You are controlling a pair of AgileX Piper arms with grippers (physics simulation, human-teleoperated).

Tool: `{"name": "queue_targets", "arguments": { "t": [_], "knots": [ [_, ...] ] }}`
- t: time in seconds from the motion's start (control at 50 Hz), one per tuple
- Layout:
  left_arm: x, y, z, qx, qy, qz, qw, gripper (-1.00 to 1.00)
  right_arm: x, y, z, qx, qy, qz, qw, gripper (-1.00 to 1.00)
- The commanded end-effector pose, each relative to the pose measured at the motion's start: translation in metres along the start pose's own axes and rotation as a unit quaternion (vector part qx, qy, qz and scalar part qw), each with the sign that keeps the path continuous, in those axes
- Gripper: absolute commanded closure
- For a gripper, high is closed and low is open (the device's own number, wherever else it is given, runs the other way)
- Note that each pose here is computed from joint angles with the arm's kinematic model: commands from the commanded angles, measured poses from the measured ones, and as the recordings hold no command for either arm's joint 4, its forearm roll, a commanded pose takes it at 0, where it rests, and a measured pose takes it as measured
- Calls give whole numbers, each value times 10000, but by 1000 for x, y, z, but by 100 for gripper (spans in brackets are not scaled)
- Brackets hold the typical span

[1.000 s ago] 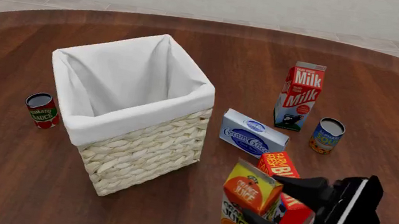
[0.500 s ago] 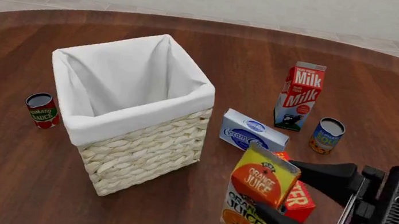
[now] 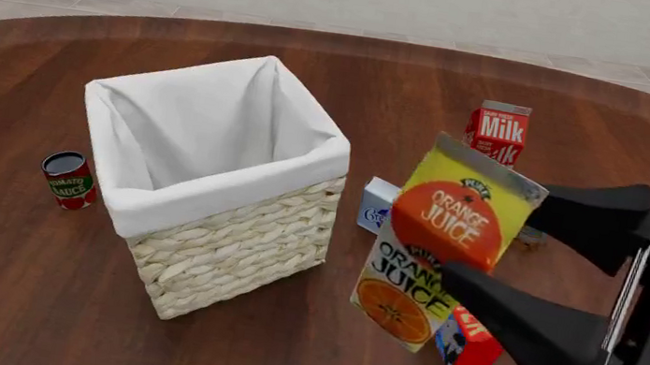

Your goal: Pick up the orange juice, and put it in the basket.

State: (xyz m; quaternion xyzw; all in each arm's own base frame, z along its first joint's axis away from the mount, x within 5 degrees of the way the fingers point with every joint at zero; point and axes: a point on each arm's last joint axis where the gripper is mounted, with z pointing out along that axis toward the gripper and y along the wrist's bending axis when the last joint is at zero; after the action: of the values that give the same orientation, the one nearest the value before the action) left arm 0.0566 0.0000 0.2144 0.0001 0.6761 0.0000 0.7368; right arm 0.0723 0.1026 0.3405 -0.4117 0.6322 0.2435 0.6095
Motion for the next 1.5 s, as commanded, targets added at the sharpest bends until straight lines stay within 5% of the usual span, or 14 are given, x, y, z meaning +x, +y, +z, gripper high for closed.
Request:
{"name": "queue_targets", "arguments": {
  "t": [0.02,0.5,0.88,1.5],
  "knots": [
    [0,0,0,-1,0,1,10000,-100,-39,-5,-3,-18,-447,0,9990,100],
    [0,0,0,0,0,1,10000,-100,-75,-25,54,418,-796,-68,9959,100],
    [0,0,0,0,0,0,10000,-100,-105,-17,87,156,-1146,-217,9930,100],
    [0,0,0,-1,0,1,10000,-100,-103,-34,161,477,-1186,-146,9917,100]
  ]
}}
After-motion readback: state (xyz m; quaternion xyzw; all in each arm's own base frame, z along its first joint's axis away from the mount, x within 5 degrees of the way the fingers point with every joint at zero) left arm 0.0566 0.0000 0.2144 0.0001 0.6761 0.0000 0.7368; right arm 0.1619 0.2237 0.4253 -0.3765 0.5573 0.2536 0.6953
